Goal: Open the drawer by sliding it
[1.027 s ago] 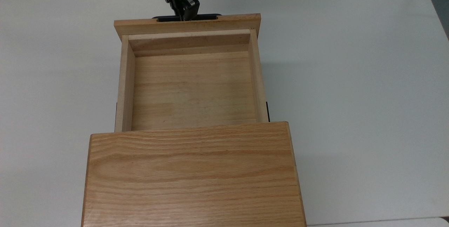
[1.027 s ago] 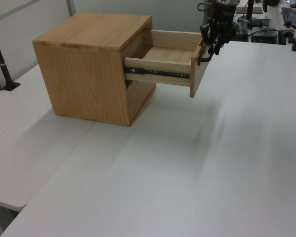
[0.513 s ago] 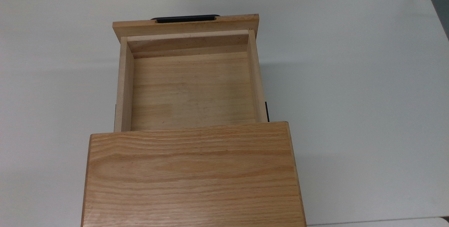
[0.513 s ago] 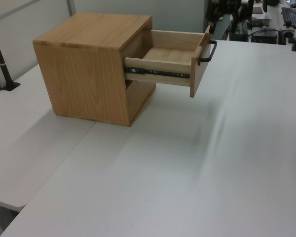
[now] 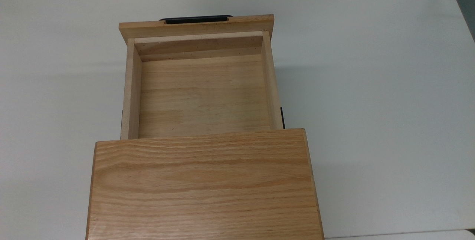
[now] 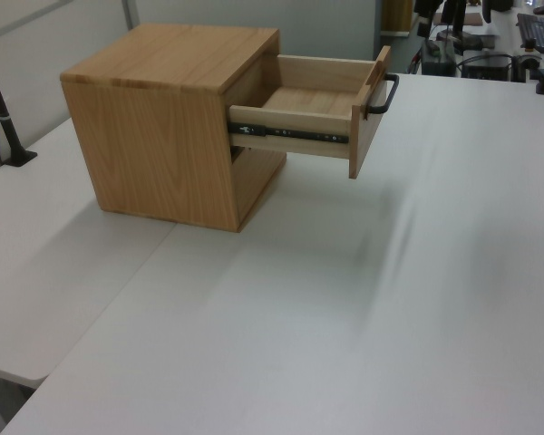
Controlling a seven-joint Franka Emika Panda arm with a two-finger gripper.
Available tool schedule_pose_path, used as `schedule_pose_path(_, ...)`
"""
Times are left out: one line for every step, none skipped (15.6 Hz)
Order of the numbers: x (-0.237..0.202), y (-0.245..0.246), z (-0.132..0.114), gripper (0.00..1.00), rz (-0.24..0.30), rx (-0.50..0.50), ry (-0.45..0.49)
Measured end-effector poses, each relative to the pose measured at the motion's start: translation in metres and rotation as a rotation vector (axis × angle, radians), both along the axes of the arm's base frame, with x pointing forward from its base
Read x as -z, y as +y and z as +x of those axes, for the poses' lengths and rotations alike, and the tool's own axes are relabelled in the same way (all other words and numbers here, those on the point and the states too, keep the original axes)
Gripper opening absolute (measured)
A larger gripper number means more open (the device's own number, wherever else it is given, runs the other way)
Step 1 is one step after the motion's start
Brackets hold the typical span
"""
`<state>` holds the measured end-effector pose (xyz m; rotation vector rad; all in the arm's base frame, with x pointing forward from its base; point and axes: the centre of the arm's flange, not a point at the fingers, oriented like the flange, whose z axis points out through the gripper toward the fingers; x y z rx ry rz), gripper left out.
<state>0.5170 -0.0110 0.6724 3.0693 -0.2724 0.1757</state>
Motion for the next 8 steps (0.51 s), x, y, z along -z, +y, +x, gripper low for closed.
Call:
schedule_pose_path(0.003,-0.001,0.002,1.00,-0.033,-0.063,0.013)
schedule_pose_path(0.009,-0.002,0.006,1.00,-0.058,-0.119,0.029)
schedule_pose_path(0.015,-0.003,0.010,1.00,-0.069,-0.152,0.044)
schedule_pose_path(0.020,-0.005,0.013,1.00,-0.070,-0.167,0.056)
schedule_pose_path(0.024,-0.009,0.017,1.00,-0.069,-0.176,0.064)
schedule_pose_path(0.027,-0.012,0.019,1.00,-0.067,-0.177,0.072)
schedule_pose_path(0.028,-0.015,0.020,1.00,-0.065,-0.177,0.079)
schedule_pose_path(0.027,-0.018,0.021,1.00,-0.064,-0.175,0.083)
